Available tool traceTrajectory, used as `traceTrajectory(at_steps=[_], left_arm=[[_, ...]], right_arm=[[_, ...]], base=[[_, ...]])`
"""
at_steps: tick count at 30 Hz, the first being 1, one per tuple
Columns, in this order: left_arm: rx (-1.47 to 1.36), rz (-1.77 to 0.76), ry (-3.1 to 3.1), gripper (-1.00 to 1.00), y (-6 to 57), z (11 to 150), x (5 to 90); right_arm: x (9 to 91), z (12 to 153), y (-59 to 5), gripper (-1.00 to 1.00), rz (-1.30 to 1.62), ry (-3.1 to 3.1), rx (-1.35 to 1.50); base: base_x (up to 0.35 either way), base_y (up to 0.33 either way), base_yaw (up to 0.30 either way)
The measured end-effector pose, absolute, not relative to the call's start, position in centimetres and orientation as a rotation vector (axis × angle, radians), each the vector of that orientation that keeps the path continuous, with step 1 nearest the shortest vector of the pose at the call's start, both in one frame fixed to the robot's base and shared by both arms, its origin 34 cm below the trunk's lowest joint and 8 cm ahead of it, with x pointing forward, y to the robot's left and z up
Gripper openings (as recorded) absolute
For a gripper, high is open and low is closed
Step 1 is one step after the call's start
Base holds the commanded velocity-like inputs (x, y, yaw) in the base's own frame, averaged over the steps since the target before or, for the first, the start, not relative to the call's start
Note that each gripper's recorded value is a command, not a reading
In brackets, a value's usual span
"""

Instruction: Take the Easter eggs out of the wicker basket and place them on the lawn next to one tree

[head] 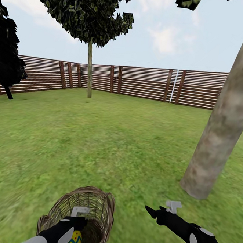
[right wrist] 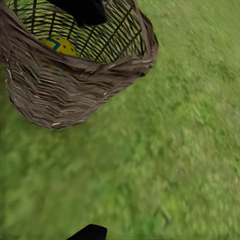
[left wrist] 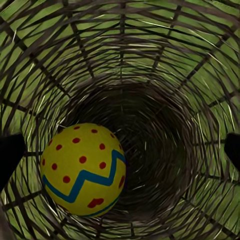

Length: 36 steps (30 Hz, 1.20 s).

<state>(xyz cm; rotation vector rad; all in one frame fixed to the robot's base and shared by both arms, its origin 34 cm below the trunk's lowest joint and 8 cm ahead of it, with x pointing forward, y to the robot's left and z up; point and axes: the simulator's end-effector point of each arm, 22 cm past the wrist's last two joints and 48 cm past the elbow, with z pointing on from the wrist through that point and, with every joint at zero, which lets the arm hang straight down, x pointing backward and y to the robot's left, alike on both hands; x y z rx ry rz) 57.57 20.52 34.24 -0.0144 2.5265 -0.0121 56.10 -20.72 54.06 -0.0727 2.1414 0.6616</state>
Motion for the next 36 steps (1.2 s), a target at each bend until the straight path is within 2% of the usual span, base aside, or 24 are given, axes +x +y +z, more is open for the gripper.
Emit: traceTrajectory(at_steps=[36], left_arm=[[-0.101, 0.063, 2.551, 1.00, 22.2, 26.4, 55.2]], right_arm=[[54.2, 46.2, -20.3, 1.00, 0.671, 2.168, -0.073]], base=[[0.000, 0.000, 0.000]])
